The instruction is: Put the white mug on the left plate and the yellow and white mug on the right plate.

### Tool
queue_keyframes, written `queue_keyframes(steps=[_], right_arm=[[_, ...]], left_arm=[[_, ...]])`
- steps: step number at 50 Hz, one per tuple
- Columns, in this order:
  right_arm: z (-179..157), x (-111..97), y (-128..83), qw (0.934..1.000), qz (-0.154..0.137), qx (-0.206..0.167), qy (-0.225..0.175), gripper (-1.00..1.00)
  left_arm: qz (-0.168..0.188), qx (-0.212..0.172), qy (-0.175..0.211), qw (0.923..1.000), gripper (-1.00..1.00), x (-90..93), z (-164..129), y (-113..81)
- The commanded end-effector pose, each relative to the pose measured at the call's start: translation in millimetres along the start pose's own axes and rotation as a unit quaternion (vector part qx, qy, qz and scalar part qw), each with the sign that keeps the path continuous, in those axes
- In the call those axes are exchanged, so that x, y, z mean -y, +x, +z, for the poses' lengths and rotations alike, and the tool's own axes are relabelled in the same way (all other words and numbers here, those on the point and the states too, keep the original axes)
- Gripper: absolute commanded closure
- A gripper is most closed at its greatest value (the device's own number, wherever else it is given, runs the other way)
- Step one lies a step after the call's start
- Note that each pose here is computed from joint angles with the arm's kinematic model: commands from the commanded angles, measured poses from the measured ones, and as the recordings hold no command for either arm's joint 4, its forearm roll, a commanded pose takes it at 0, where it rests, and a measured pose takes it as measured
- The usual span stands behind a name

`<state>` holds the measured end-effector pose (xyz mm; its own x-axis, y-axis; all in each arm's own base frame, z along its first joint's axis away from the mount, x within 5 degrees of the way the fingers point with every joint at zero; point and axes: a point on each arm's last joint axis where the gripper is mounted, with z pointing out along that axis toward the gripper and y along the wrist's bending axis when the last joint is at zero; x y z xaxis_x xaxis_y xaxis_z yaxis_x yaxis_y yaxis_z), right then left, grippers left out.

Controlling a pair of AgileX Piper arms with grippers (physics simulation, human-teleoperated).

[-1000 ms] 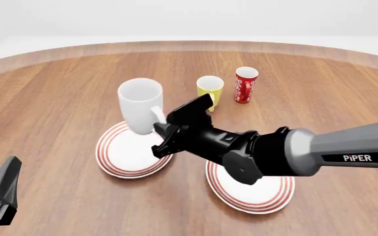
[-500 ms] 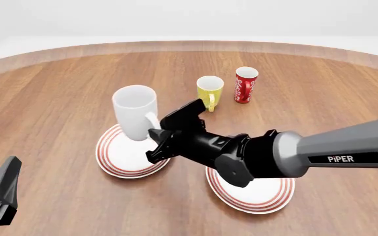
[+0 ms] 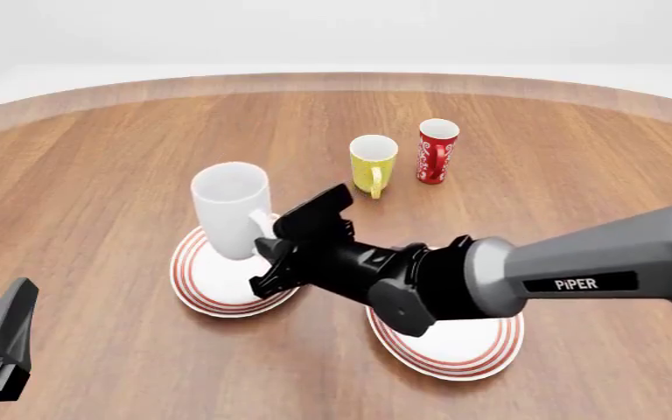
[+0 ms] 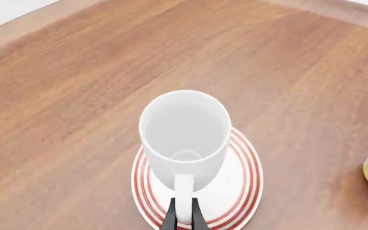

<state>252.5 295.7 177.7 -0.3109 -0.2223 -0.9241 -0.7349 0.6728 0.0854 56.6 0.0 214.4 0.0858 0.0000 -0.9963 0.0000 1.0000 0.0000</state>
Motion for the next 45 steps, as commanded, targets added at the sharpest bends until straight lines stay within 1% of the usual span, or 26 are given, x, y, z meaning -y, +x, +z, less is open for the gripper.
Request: queue_keyframes(steps=[1,20,45], right_arm=[[3.9,-0.9,0.1,1.0000,0.003,0.000,-0.001,1.00],[6.7,1.6,4.5,1.0000,0.005,-0.005,0.002,1.00],[15.3,0.1,17.9,0.9997,0.011,-0.023,0.001,1.00]], left_arm=[[0.000,0.000,0.000,1.0000,-1.00,0.0,0.0,0.0],[0.000,0.000,0.000,1.0000,-1.00,0.0,0.0,0.0],[0.000,0.000,0.000,1.0000,-1.00,0.0,0.0,0.0]])
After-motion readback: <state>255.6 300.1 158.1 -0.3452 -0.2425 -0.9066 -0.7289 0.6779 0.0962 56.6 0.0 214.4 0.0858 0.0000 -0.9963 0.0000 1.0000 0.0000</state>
